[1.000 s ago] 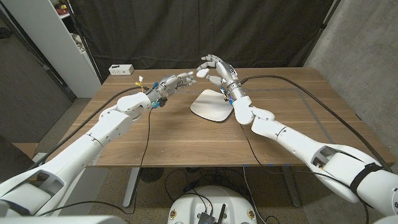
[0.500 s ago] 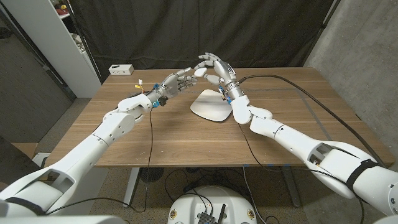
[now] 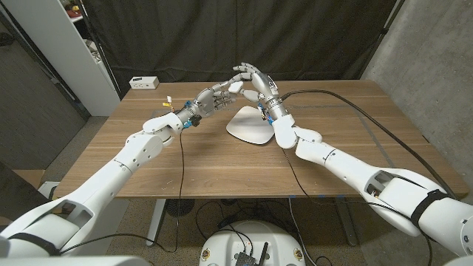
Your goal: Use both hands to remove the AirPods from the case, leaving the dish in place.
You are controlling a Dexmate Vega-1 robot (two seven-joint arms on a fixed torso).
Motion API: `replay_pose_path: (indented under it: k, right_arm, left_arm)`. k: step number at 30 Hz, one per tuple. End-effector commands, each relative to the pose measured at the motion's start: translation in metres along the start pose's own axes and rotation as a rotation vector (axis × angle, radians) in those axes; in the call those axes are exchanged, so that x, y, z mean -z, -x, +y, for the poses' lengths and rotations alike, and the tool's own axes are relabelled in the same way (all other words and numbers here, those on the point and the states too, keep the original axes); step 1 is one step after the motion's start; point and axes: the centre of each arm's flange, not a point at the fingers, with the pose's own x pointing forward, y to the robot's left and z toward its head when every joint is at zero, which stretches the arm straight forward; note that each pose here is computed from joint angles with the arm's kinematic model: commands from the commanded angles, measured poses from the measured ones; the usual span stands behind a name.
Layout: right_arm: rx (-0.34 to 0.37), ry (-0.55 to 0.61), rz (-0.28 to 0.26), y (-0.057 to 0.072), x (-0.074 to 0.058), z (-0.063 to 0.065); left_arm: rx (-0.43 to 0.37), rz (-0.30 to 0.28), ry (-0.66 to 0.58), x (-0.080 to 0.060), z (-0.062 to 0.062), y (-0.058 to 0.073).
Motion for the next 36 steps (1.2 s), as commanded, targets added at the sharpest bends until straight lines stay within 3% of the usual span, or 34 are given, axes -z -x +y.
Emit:
replay_pose_path:
  k: [1,10,20,36]
  right_arm:
    - [-0.012,-0.001,-0.021,0.003,-0.009,0.004]
    - [-0.024,-0.005,-0.030,0.002,-0.014,0.007]
    - [-0.031,-0.009,-0.013,0.006,-0.009,0.002]
    - [-0.061,-0.021,0.017,0.006,-0.003,-0.010]
  left_arm:
    - [-0.007,0.019,-0.021,0.005,-0.008,-0.003]
    - [-0.007,0.037,-0.030,0.008,-0.012,-0.006]
    - [-0.054,-0.024,0.016,0.011,-0.014,-0.004]
    - [0.014,-0.058,0.072,0.011,-0.015,-0.007]
